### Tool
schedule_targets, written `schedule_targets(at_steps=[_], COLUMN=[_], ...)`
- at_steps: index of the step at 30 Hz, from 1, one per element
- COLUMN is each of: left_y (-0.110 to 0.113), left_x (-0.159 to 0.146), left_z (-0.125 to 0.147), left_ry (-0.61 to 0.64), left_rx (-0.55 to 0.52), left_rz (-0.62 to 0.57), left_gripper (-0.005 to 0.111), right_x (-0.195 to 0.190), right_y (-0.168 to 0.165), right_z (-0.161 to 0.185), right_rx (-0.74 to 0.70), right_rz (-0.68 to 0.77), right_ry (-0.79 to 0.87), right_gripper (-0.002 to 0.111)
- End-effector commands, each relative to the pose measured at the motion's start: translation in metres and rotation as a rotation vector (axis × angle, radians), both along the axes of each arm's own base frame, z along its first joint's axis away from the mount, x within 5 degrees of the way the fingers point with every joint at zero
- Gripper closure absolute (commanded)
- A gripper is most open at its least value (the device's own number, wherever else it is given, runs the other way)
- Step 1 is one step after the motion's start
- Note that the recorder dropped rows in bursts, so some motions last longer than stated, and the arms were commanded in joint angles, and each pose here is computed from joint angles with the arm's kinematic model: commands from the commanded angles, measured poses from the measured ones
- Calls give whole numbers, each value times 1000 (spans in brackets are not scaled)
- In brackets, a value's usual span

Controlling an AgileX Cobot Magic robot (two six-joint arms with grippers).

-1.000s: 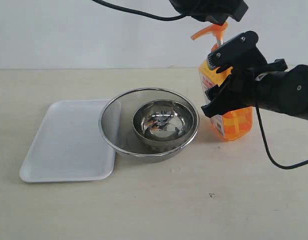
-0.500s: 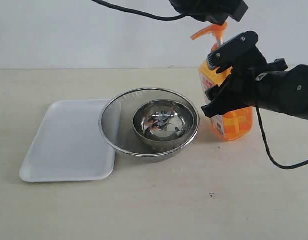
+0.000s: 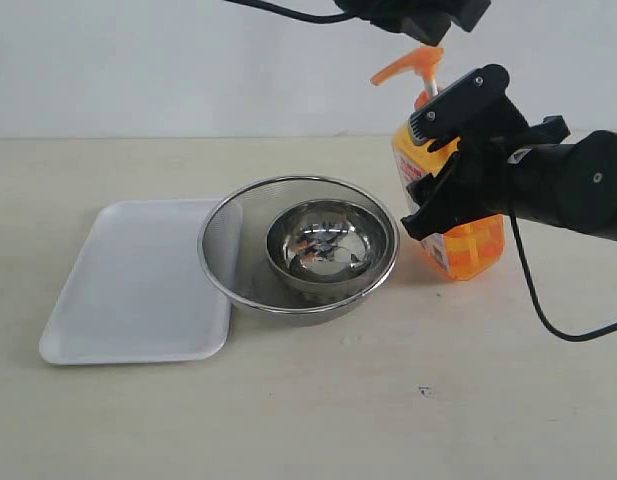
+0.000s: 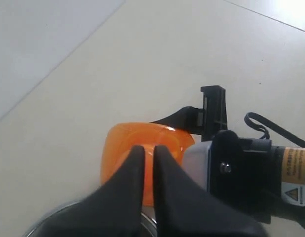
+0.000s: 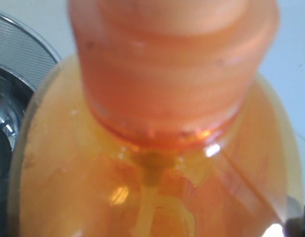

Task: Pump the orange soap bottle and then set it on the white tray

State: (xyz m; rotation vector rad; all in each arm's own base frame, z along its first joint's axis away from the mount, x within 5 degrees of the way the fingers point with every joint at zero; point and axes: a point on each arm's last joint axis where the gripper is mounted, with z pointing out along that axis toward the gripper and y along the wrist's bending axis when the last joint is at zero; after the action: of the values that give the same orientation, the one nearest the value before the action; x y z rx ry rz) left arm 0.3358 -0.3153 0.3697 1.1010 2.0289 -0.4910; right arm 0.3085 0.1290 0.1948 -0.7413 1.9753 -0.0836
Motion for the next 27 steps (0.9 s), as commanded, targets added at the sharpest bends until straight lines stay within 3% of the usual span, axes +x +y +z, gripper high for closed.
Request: schedule_targets(at_steps=[1,9,27], left_y=[3,6,5], left_x=[-4,-5,2], left_z=[13,19,0], left_ry=[-44,-73,-31], left_rx=[-31,-31,48], left_rz=[5,18,37], left_gripper=[102,102,102], right_x=[-6,-6,-7], right_y=[1,1,1], right_z=[-15,-15,-16], right_rx=[-15,-15,-14], right_rz=[24,24,26], right_ry=[107,107,116], right_gripper=[108,108,108])
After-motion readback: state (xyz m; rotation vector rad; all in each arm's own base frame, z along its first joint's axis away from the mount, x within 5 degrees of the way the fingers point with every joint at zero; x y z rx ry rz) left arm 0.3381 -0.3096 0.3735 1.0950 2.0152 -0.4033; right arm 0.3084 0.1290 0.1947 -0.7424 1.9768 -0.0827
